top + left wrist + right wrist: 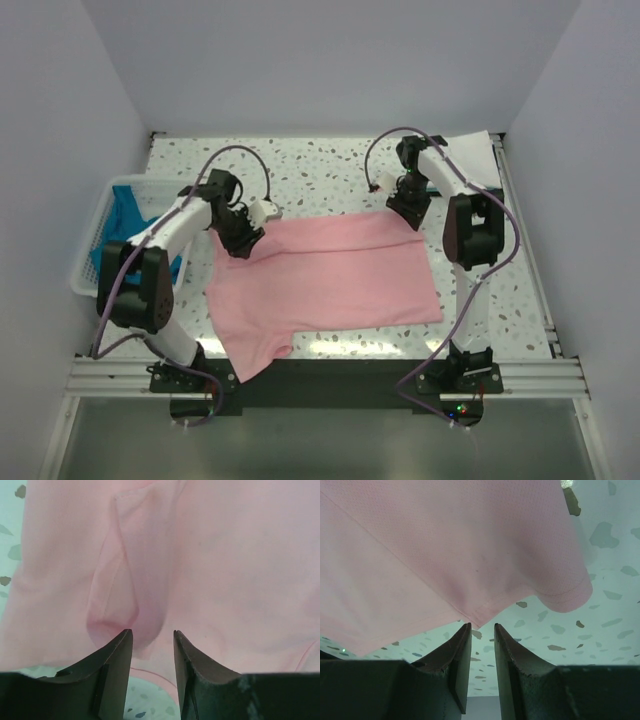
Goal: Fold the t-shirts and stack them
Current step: Fold the tshirt
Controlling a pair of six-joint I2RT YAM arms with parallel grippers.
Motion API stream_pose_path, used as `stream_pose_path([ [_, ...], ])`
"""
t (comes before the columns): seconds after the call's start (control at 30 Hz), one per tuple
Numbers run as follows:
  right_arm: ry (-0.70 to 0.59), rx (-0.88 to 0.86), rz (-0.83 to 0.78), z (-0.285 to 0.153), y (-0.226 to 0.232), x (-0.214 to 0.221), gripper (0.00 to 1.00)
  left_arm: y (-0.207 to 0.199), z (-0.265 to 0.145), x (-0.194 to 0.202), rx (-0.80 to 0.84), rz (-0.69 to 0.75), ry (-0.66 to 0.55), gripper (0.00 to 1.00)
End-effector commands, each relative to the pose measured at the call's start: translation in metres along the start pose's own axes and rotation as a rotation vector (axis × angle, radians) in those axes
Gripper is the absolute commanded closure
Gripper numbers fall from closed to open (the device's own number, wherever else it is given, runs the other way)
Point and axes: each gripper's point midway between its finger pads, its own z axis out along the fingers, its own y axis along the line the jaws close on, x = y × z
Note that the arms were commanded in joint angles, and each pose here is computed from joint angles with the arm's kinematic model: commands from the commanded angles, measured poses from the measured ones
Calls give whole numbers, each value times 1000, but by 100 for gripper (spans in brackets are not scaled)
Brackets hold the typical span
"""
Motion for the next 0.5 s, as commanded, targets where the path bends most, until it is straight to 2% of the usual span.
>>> stream_pose_path([
  [0.0,-17,41,0,-18,-2,1,71,-19,-17,-9,30,172,-77,57],
  [0.1,-23,40,4,-17,-4,-1,71,-16,-25,-17,1,166,-111,57],
  [0.13,-23,38,6,-17,-4,-1,71,-3,-26,-23,-44,151,-119,56],
  [0.23,-26,39,18,-16,-5,-3,72,34,-28,-36,-138,19,-136,57],
  [0.27,-29,40,21,-16,-5,-5,73,46,-30,-37,-170,-65,-143,57],
  [0.33,-36,47,30,-16,-7,-6,75,72,-29,-42,-232,-134,-125,59],
  [0.47,-39,47,46,-14,-7,-7,81,97,-15,-32,-286,-171,-29,66],
])
